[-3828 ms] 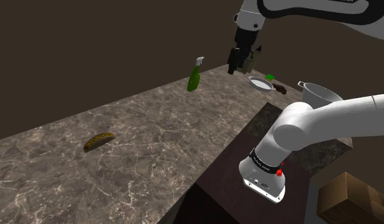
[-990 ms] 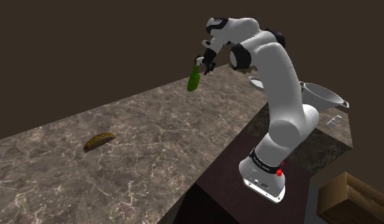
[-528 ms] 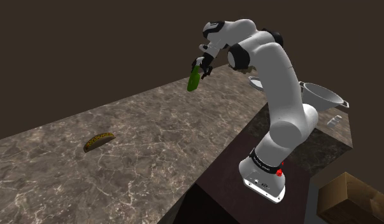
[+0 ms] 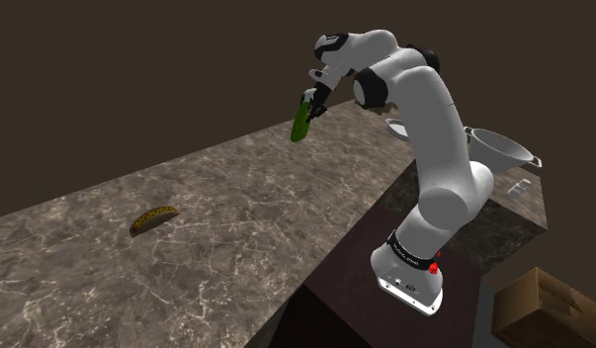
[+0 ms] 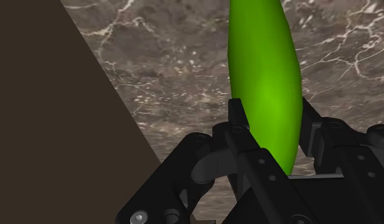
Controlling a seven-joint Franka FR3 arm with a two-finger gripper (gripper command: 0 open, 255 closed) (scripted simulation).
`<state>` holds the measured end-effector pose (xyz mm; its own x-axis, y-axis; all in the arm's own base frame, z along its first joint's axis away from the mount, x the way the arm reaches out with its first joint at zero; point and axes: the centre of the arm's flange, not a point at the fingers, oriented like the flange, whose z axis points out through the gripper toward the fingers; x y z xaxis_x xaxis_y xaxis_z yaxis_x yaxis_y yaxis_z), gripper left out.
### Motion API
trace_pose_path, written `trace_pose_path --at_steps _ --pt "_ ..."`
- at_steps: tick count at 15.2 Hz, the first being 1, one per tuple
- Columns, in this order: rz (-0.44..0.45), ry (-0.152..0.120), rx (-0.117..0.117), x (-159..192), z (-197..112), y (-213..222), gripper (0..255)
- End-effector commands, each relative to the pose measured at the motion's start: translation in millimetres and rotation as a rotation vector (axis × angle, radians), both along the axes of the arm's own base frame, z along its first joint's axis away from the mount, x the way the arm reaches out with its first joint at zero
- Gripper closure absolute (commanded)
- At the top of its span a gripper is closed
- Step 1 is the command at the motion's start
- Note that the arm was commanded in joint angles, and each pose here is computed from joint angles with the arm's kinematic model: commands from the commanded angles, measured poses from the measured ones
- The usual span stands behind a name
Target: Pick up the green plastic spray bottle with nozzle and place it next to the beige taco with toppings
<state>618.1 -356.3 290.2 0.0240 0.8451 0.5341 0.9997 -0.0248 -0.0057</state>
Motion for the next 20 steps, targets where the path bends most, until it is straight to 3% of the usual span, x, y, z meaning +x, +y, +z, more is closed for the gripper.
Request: trace_pose_path --at_steps 1,8,20 --pt "0.000 0.000 0.000 0.0 0.0 0.0 255" --pt "0.000 0.000 0.000 0.0 -0.1 0.0 255" --pt "0.000 0.000 0.000 0.0 63.3 0.0 255"
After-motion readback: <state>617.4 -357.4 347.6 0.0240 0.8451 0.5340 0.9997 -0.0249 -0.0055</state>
